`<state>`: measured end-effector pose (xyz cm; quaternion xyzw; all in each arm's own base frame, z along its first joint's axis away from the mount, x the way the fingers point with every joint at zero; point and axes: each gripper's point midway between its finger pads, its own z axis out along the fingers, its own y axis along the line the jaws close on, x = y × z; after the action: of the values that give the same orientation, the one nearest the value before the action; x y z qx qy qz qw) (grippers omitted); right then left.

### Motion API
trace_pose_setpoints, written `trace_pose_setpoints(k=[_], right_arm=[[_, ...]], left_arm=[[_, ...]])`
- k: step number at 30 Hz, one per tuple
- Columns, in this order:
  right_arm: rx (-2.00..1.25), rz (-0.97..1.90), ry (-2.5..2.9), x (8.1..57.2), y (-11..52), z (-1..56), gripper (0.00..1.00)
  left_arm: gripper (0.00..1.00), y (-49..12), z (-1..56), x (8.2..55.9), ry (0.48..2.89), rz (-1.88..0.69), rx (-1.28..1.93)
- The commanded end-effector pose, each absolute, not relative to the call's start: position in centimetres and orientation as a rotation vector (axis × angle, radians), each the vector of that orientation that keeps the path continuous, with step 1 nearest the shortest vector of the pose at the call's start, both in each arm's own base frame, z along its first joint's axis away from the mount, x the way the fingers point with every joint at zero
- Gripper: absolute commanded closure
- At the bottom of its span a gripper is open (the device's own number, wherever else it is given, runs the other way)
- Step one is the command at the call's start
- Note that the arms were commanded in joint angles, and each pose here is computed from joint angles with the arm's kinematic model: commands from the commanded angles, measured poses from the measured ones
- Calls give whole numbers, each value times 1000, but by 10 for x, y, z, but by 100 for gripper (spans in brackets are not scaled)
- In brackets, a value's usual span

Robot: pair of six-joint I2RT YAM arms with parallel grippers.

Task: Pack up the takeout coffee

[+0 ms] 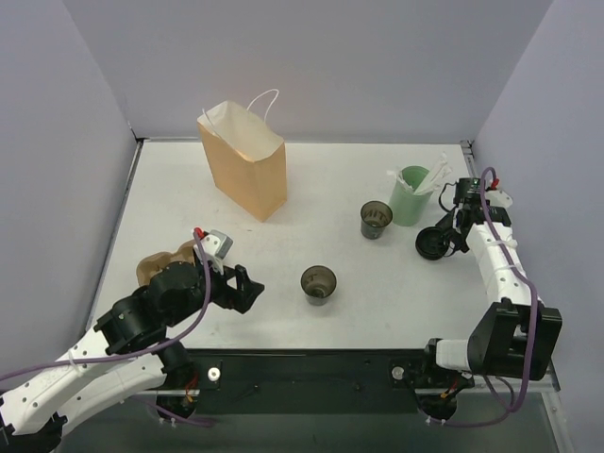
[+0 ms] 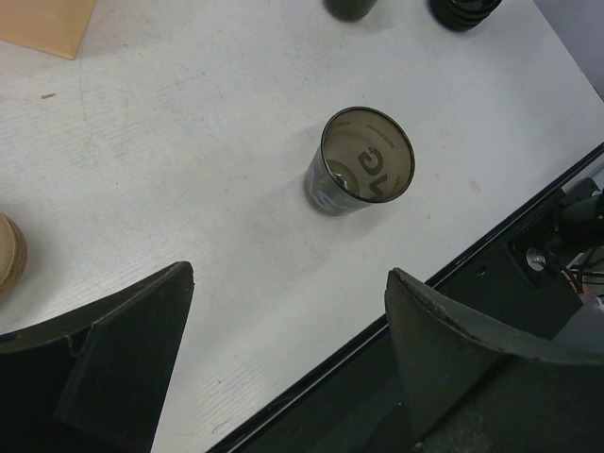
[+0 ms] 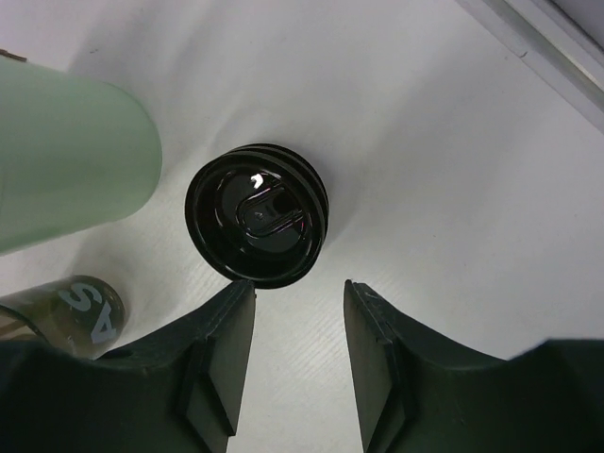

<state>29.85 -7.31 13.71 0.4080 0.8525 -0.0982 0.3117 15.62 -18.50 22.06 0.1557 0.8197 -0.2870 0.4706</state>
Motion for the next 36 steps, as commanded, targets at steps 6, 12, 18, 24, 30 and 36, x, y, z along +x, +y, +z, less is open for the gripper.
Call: trace_pose_setpoints(k=[6, 12, 18, 24, 30, 36], right_arm=[[1158, -179, 2302, 311, -72, 90, 57], [1181, -217, 2305, 307, -77, 75, 57], [1188, -228, 2314, 307, -78, 70, 57], [1191, -233, 2327, 309, -80, 64, 62], [1203, -244, 2335, 306, -84, 58, 66], [1193, -231, 2340, 307, -83, 53, 77]], left_arm=[[7, -188, 243, 154, 1945, -754, 381], [7, -190, 244, 153, 1939, -769, 391], [8, -191, 245, 153, 1937, -773, 395], [7, -191, 244, 153, 1939, -768, 395], [7, -191, 243, 153, 1941, -765, 397], [7, -192, 242, 154, 1944, -762, 400]])
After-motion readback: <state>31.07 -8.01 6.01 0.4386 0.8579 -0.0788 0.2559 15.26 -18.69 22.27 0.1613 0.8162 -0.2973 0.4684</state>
